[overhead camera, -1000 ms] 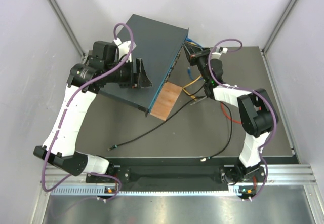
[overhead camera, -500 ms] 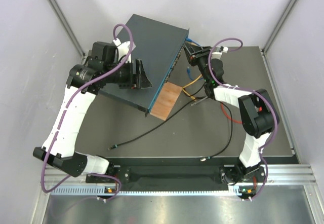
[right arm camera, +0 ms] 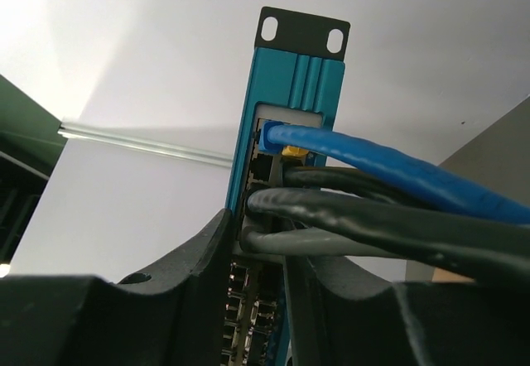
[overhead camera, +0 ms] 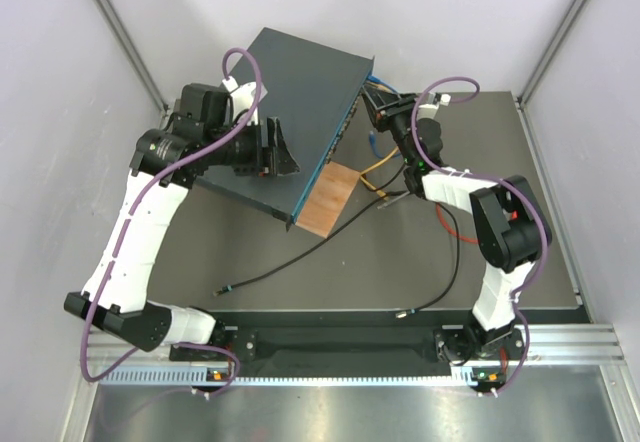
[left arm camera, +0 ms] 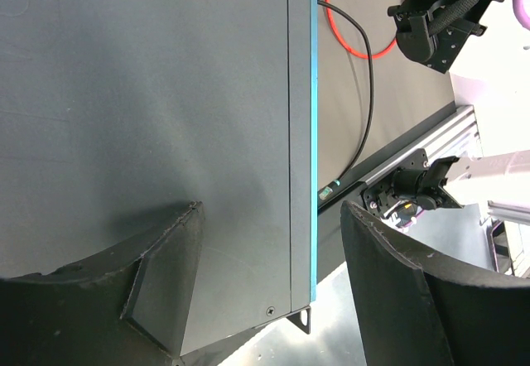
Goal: Pull the plug from the switch port
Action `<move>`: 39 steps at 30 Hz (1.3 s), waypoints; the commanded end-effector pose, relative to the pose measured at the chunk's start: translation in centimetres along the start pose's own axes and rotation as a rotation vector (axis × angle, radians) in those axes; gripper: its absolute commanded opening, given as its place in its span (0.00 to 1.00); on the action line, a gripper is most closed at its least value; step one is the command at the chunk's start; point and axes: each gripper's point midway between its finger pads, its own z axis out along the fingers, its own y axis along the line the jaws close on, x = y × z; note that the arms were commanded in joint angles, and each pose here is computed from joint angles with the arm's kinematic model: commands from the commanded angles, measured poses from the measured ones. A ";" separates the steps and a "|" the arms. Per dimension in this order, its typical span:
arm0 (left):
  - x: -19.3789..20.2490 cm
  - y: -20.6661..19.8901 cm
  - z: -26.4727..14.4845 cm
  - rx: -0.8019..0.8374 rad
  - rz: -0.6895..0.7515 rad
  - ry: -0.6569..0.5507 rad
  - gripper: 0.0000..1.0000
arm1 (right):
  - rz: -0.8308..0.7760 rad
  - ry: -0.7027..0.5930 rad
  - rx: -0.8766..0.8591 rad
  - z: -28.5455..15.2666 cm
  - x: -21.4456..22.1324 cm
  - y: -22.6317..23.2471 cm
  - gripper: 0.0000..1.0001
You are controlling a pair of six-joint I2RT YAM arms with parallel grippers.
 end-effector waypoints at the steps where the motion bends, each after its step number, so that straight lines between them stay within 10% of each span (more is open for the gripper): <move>1: 0.2 -0.2 -0.3 0.016 0.017 -0.002 0.72 | 0.010 0.100 -0.057 -0.6 2.5 1.9 0.30; 12: 0.3 -0.2 -0.5 0.013 0.020 -0.003 0.72 | -0.001 0.137 0.025 -0.1 3.3 0.6 0.00; 25: 0.5 -0.1 -0.3 0.014 0.015 0.002 0.72 | 0.028 0.159 0.010 -0.1 2.9 -0.6 0.00; 32: 0.5 -0.2 -0.5 0.017 0.015 -0.001 0.72 | 0.051 0.151 -0.067 1.0 2.3 1.4 0.16; 39: 0.5 -0.2 -0.5 0.016 0.015 -0.002 0.72 | 0.073 0.161 -0.051 0.6 2.5 0.1 0.00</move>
